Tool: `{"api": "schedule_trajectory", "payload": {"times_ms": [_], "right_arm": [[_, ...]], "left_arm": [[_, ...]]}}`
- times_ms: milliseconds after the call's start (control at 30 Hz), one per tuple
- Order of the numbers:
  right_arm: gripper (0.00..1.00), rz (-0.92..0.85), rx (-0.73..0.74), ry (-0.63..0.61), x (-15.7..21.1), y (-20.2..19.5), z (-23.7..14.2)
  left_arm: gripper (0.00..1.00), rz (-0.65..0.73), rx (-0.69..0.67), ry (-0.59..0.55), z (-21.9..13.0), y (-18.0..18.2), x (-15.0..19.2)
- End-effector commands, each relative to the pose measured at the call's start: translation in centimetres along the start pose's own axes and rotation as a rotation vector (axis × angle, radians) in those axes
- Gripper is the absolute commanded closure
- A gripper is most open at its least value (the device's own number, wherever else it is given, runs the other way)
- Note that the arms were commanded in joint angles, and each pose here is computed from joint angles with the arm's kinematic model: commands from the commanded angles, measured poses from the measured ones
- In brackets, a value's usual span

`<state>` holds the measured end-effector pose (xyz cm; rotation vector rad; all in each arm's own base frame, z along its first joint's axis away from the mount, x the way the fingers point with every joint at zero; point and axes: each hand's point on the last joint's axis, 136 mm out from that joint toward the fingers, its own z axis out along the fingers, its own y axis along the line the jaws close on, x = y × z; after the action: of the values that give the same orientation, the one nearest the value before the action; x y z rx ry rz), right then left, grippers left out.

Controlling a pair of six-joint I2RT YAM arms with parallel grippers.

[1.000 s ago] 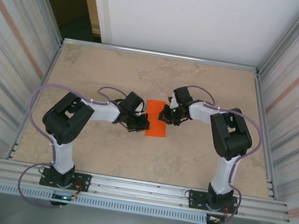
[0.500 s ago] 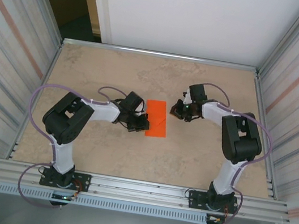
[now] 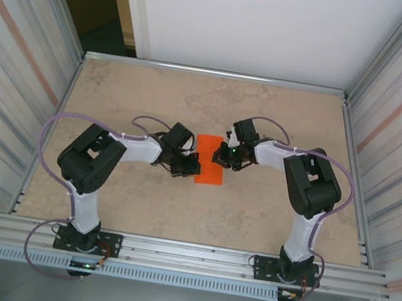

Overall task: Fold a paper plane with a square sheet of paper (pick it up from the middle)
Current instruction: Fold the triangle a second time at the center of the table.

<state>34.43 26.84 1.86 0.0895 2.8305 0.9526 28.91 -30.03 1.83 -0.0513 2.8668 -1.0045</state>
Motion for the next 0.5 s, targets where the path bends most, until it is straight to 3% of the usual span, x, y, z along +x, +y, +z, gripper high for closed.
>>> {"api": "schedule_trajectory", "payload": {"times_ms": [0, 233, 467], "right_arm": [[1.0, 0.042, 0.043, 0.028, 0.4, -1.8, 1.0], [1.0, 0.064, 0.122, 0.065, 1.6, -4.1, 1.8], [1.0, 0.079, 0.129, 0.065, 1.6, -4.3, 1.8]], "left_arm": [[1.0, -0.004, -0.07, 0.045, -0.1, 1.8, 0.9], [1.0, 0.157, 0.122, -0.041, -3.0, -5.7, -2.1], [0.97, 0.13, 0.081, -0.021, -0.1, -4.9, -1.9]]}}
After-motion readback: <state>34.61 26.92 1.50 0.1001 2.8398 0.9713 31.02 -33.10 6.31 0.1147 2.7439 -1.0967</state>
